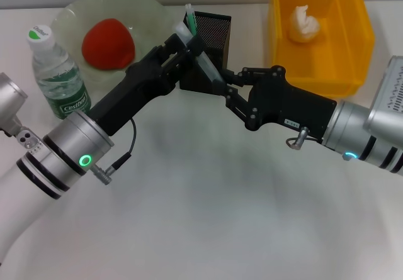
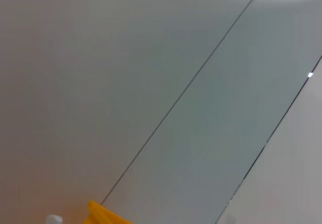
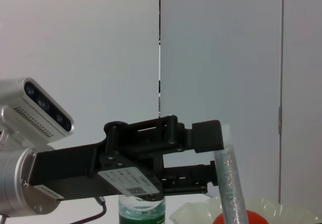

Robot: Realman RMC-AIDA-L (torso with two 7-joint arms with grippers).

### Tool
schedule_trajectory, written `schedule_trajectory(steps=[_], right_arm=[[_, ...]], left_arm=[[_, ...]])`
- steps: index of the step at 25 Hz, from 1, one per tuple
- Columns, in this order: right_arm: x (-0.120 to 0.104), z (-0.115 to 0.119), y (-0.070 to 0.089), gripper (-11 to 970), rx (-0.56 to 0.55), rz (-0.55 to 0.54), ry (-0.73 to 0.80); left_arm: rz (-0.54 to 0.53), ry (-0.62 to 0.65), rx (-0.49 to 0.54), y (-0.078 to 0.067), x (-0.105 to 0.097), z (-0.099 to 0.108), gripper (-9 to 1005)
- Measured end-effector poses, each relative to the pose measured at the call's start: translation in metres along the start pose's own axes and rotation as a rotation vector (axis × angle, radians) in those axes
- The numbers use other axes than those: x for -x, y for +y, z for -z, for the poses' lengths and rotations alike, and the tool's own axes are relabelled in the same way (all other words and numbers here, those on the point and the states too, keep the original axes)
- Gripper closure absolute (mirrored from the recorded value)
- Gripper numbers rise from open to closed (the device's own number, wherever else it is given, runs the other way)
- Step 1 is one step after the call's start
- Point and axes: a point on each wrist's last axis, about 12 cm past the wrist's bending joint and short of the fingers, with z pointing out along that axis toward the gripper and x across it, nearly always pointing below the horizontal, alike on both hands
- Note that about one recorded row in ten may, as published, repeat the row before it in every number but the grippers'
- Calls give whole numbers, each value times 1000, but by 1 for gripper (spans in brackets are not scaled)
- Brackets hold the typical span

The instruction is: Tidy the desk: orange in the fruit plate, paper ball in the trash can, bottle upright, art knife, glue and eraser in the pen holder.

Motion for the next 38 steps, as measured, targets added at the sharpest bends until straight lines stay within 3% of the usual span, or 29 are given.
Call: schedule_trajectory(steps=[15,20,22,28,38], right_arm=[[0,-2,-1,804,1,0,5],[0,-2,-1,804,1,0,5],[0,-2,-1,805,1,0,5],[0,-2,-1,800,1,0,5],[0,-2,0,745,11,-5,10]], left_arm=[[-18,29,-27,-2,0,-8,337],[-33,33,-33,-2,1,-9,543],[-36,34,-36,-2,1,-10,690],[-42,35,-39,-2,2,-11,781],[-60,66,-54,-2,1,-14,820]])
